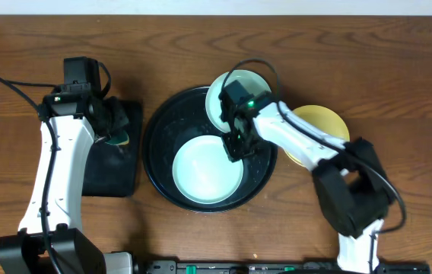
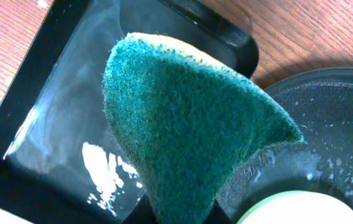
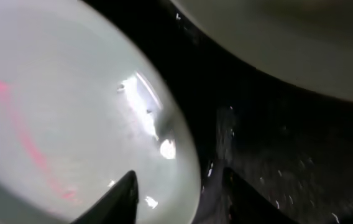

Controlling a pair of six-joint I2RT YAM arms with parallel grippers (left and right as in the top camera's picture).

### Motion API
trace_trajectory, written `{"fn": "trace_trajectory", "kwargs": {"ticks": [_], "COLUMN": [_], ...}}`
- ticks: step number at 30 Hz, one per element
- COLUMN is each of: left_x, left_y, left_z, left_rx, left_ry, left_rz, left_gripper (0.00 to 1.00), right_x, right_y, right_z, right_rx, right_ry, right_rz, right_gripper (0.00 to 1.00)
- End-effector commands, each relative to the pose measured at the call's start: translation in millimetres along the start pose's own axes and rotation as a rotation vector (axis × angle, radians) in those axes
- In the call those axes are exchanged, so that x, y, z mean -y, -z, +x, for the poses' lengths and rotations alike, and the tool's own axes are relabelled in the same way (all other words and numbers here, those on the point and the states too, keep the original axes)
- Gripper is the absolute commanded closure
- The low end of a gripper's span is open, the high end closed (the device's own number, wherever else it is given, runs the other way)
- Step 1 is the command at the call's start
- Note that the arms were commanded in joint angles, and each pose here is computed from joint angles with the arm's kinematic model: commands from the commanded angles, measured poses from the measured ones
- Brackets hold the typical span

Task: Clean dirty plates on tray and stack at the side
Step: 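Bring the sponge in the left gripper onto the green plate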

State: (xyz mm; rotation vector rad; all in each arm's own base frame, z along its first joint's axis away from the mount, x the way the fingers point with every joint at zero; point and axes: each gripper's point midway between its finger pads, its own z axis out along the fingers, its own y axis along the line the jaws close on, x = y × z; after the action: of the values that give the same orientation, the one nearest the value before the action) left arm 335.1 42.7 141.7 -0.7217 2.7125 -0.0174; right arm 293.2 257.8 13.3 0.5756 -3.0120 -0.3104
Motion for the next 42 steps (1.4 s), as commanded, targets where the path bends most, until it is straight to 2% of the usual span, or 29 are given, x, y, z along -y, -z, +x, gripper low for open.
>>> {"fn": "trace_trajectory", "kwargs": {"ticks": [1,5,11,14,21,35,42], "left_x": [-0.9,-0.9,-0.8,1.1,15.9,72.7,74.7], "left_y": [-2.8,-2.9,-3.5,-5.6,-21.0,-65.2,-101.8], "left_z": [3.5,3.5,4.7,8.7,39.7,111.4,134.4], "left_rx": [-0.01,-0.01,-0.013,-0.022,-0.082,-0.123,-0.209], "left_ry": [-0.012,-0.012,-0.009,-0.006,-0.015,-0.058,-0.073], "left_rz": [-0.005,-0.005,-0.006,-0.006,-0.01,0.044,-0.012], "left_gripper": [0.92,0.92,0.93,0.93,0.93,0.93,0.93], "right_x": [-1.2,-6.5,-24.7,-26.7,-32.0,-29.7,-30.5], "right_y": [-2.7,-2.3,-2.6,-4.9,-16.2,-16.2,-16.4], "right_z": [-2.3,-6.3,-20.9,-30.3,-35.1,-35.7,-35.4], "right_rx": [-0.004,0.011,0.066,0.116,0.145,0.143,0.142], "right_ry": [0.027,0.012,-0.145,-0.233,-0.255,-0.265,-0.262], "right_rz": [-0.01,-0.035,-0.096,-0.062,-0.029,-0.032,-0.033], "right_gripper": [0.71,0.99,0.99,0.99,0.99,0.99,0.99]}}
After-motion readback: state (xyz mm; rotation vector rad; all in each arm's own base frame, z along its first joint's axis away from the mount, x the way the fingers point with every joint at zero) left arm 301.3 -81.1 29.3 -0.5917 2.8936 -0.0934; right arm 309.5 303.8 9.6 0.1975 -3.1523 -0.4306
